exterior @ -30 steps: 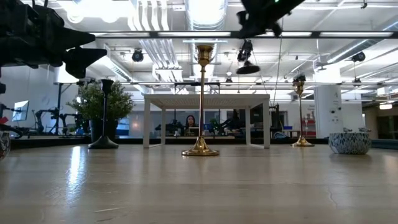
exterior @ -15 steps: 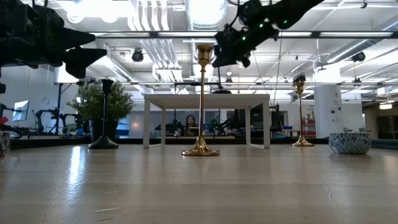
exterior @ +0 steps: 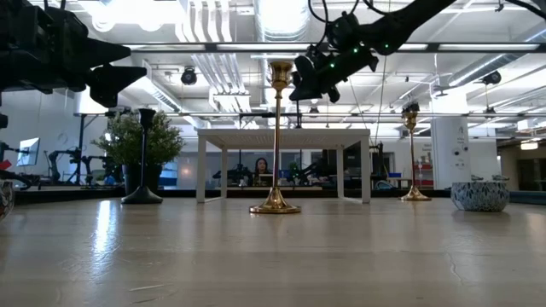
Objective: Pick & Place candle stick holders
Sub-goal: Put the right black candle holder on the shelf
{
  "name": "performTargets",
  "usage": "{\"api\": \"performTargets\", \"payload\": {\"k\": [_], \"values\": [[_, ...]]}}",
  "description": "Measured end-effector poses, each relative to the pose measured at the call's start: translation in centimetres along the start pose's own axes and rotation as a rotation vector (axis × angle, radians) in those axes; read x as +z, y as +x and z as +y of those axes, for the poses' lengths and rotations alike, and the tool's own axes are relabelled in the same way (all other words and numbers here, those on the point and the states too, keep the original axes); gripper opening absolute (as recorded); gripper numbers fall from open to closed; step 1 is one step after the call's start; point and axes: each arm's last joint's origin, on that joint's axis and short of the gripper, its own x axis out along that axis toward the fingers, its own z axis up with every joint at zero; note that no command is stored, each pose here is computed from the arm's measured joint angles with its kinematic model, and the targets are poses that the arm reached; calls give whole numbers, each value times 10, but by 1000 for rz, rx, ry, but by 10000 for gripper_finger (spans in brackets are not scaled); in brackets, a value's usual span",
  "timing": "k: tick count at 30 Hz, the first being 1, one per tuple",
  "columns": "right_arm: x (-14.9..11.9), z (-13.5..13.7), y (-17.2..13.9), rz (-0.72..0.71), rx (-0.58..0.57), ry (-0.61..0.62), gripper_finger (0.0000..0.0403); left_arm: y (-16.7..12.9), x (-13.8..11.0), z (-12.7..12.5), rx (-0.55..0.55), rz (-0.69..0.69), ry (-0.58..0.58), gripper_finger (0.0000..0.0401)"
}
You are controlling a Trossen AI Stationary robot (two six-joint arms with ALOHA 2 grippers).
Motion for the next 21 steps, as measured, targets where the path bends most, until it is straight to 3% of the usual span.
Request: {"api": "performTargets", "payload": {"k": [21], "values": [[-23, -2, 2, -50, 4, -16, 12, 0, 0, 0, 0, 1, 0, 275]]}}
